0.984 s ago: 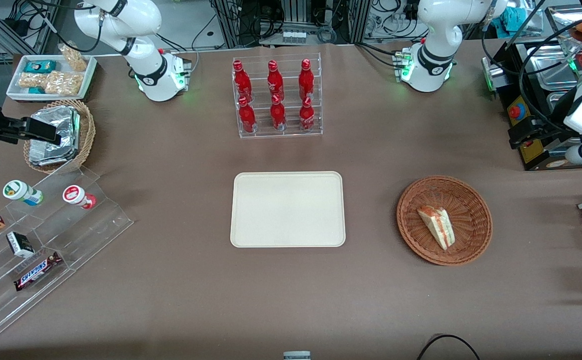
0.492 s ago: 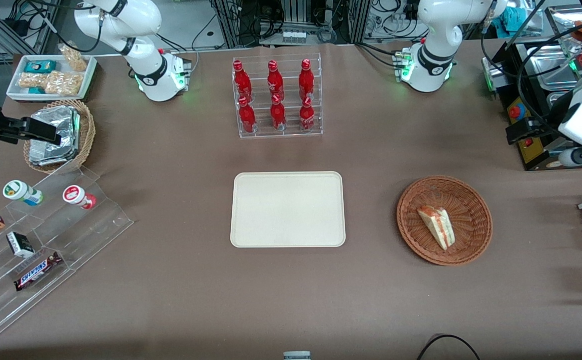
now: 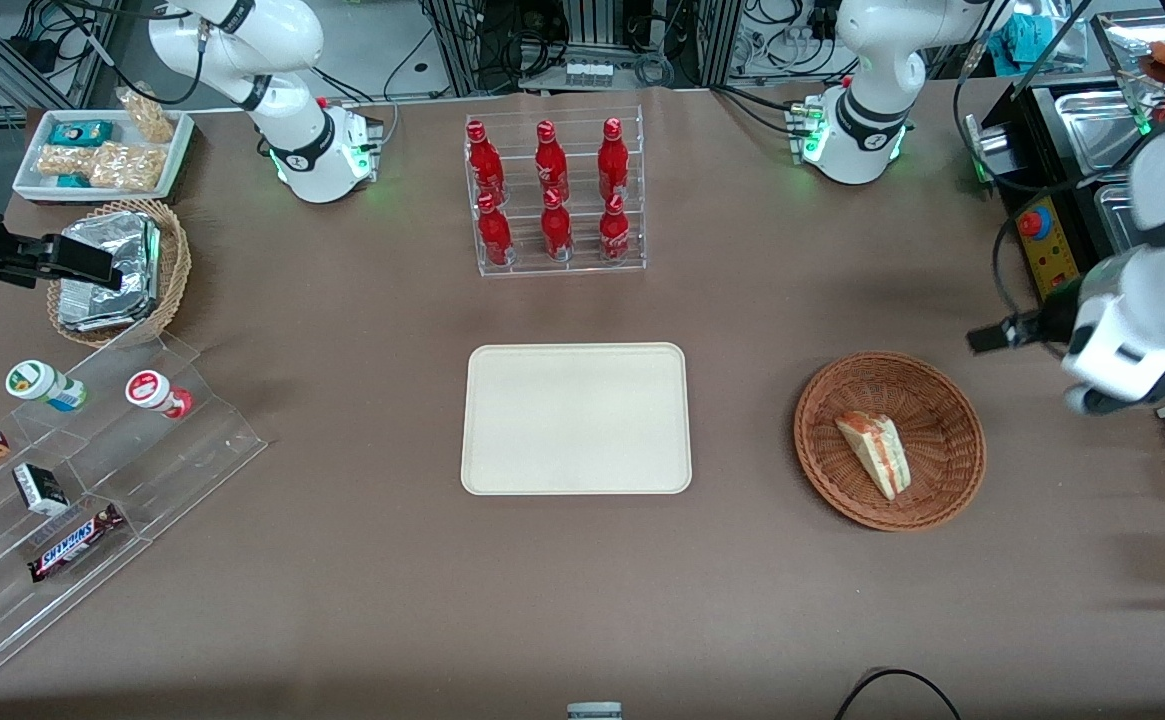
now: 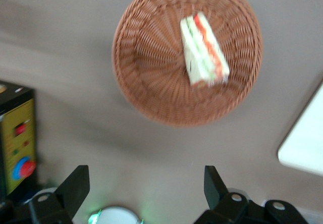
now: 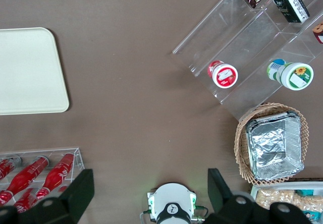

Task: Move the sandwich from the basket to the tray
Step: 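Lower the open left gripper over the wrapped sandwich in the basket, then close the left gripper on the sandwich and lift it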

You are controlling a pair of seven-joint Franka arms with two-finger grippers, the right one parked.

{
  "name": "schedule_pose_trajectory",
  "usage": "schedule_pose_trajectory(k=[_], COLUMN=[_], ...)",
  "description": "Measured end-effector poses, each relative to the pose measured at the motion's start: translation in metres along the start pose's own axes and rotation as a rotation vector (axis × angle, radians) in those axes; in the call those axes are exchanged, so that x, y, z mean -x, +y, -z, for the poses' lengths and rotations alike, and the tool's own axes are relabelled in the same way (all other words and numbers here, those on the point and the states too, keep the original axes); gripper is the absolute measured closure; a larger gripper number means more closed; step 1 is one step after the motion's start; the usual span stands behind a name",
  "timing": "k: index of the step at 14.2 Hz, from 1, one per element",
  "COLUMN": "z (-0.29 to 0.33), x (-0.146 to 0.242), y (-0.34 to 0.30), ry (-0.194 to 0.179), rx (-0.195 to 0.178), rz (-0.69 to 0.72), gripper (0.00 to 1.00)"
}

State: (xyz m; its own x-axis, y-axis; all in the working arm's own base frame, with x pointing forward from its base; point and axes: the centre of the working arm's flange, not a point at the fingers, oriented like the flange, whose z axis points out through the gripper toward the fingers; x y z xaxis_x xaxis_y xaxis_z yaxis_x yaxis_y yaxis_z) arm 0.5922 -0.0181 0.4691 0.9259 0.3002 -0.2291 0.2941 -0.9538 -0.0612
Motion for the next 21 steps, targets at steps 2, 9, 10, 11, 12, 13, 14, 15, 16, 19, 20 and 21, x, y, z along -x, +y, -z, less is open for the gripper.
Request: schedule_pose_trajectory(k=[2, 9, 10, 11, 12, 13, 14, 15, 16, 19, 20, 21], z=[-0.046, -0.112, -0.113, -0.114, -0.117, -0.123, -0.132, -0.143, -0.154, -0.175, -0.181, -0.187], x=[-0.016, -0.051, -0.052, -0.052, -0.053, -0.054, -0.055, -0.057, -0.059, -0.067, -0.069, -0.071], y=[0.007, 0.038, 0.051, 0.066, 0.080, 0.090, 0.095, 0.095, 0.092, 0.080, 0.076, 0.073], ry=[0.014, 0.075, 0.094, 0.110, 0.112, 0.105, 0.092, 0.073, 0.052, 0.008, -0.002, -0.012], rx=[0.015, 0.087, 0.102, 0.112, 0.114, 0.112, 0.107, 0.098, 0.088, 0.068, 0.065, 0.062], rz=[0.050, 0.210, 0.206, 0.195, 0.185, 0.176, 0.170, 0.171, 0.176, 0.190, 0.197, 0.202], gripper=[0.00, 0.00, 0.00, 0.00, 0.00, 0.00, 0.00, 0.00, 0.00, 0.00, 0.00, 0.00])
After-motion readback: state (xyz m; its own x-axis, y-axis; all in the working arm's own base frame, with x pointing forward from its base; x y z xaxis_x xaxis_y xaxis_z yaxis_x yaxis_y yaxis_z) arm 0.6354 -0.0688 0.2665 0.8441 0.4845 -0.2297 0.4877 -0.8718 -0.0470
